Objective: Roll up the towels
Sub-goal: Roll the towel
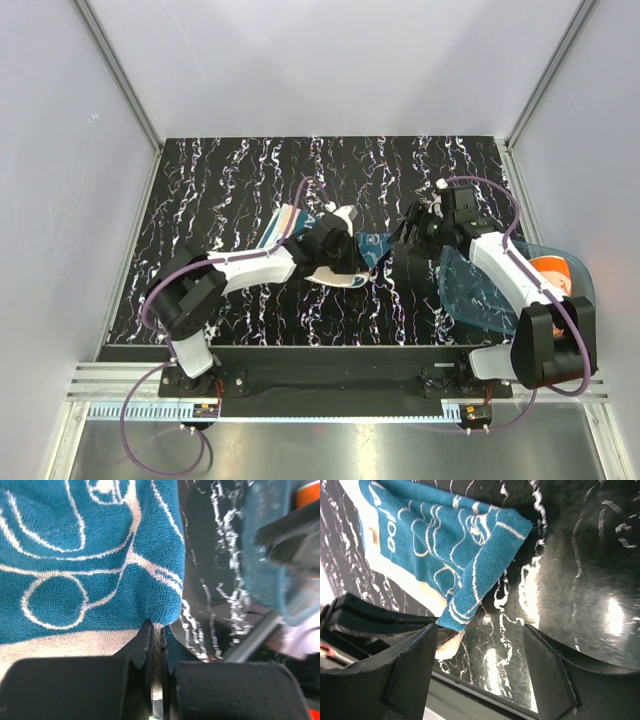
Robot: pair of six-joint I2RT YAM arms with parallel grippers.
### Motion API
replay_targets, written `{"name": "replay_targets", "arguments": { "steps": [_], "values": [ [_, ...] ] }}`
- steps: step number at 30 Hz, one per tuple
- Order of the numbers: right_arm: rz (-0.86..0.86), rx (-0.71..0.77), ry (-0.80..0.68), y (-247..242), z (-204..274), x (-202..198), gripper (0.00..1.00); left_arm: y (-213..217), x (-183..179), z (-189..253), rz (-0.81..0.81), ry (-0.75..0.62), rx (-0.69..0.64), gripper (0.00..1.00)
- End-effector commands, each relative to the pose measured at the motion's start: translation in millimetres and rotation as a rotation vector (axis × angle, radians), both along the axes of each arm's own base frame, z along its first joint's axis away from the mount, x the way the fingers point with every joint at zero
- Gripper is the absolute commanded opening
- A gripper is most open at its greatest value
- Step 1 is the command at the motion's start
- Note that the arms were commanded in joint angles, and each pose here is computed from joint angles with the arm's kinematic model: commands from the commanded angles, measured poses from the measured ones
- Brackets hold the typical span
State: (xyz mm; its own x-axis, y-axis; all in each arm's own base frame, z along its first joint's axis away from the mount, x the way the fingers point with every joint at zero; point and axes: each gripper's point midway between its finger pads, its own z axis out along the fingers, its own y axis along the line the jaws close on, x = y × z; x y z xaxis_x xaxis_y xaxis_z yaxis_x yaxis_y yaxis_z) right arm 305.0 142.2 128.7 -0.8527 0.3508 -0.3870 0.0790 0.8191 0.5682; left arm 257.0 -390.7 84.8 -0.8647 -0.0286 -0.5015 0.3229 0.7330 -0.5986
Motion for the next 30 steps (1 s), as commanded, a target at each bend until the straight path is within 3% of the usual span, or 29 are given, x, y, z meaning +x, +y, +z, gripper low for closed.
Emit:
{"name": "replay_targets", "arguments": {
  "steps": [1, 8, 16, 19, 27, 30],
  "values": [
    [0.033, 0.113, -0.036, 17.5, 11.6, 6.2, 0.75, -11.1, -5.1, 33.3, 0.016, 0.092, -0.227, 0.0],
    [0.096, 0.236, -0.147, 34.9, 35.5, 7.3, 0.72, 13.5, 2.9, 28.5, 0.188, 0.241, -0.427, 0.0],
    [0.164, 0.382, -0.174, 53.4, 38.4, 0.5, 0.57, 44.9, 9.8, 17.6, 0.407, 0.411, -0.63, 0.0],
    [0.203, 0.429, -0.2, 62.9, 38.0, 1.5, 0.55, 53.2, 8.0, 8.5, 0.468, 0.456, -0.648, 0.0],
    [0.27, 0.483, -0.209, 84.7, 17.7, 6.4, 0.36, 68.3, 1.9, -18.4, 0.571, 0.524, -0.613, 0.0],
    [0.274, 0.512, -0.196, 89.5, 7.5, 10.4, 0.34, 75.6, -1.8, -27.8, 0.606, 0.55, -0.603, 0.0]
  ]
}}
